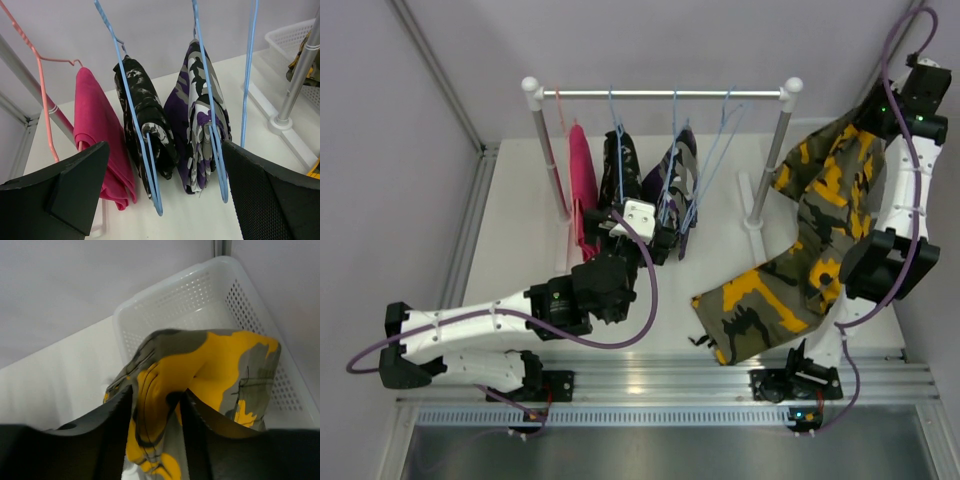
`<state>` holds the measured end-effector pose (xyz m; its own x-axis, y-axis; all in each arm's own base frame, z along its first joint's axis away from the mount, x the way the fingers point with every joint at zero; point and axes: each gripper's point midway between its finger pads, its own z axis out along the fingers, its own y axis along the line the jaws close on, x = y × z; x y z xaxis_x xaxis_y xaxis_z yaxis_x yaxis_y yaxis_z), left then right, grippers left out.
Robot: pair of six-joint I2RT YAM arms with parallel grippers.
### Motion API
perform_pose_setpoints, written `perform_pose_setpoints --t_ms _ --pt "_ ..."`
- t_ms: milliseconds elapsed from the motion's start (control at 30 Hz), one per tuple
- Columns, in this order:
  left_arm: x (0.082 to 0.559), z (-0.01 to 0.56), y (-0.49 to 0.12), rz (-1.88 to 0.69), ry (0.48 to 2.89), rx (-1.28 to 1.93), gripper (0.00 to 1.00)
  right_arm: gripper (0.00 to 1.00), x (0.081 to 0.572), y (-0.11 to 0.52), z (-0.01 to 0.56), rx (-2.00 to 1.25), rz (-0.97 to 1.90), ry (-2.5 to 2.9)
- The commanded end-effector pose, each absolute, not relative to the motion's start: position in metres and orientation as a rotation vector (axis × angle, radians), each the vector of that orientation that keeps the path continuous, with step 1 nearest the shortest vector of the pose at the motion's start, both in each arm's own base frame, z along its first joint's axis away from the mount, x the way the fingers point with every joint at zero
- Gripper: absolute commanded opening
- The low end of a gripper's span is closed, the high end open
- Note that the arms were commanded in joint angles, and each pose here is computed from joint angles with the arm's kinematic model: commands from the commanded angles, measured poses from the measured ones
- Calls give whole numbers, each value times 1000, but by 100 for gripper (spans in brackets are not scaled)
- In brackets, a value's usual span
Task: Remove the trousers from the hanger
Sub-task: Place the trousers in the bin.
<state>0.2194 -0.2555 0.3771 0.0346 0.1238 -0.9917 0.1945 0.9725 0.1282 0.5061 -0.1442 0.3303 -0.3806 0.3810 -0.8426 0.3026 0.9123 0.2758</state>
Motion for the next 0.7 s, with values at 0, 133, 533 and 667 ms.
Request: perform_pose_setpoints --t_ms 0,133,533,667 --pt "219 373 -256 -56 1550 241 99 48 529 -141 343 437 160 1919" --pt "219 373 -256 -64 1554 229 99 82 534 -144 324 458 160 1945" --pt "218 362 -251 -42 1575 248 99 91 493 -116 400 364 210 1820" --pt "216 363 -246 -61 1575 231 99 91 446 -85 423 306 231 1769"
